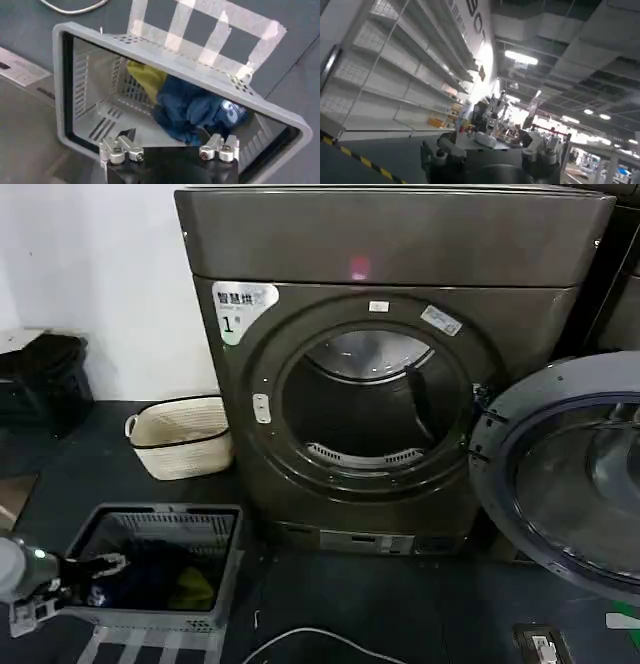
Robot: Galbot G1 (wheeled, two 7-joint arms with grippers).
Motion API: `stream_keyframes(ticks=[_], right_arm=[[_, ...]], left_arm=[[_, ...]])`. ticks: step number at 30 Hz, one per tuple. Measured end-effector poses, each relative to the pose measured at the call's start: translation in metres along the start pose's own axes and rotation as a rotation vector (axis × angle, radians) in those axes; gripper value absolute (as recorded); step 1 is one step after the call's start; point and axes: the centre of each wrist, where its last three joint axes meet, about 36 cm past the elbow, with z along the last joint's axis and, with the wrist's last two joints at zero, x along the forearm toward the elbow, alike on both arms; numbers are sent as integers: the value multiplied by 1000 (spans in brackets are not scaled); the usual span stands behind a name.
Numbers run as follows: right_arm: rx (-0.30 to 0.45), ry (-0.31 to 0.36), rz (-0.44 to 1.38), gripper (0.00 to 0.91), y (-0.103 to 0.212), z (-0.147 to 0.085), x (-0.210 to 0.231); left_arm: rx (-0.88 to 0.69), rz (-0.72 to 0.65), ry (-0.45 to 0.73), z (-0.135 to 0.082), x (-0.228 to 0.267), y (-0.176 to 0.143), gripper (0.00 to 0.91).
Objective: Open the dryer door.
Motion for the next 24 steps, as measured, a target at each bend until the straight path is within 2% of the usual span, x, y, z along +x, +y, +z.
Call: stream_keyframes(ticks=[14, 24], right_arm=[[-11, 1, -35, 907, 9, 2, 5], [-9, -1, -37, 907, 9, 3, 6]], left_arm=[[-52, 25, 20, -1, 2, 10, 907], [-92, 30, 35, 7, 14, 20, 907]])
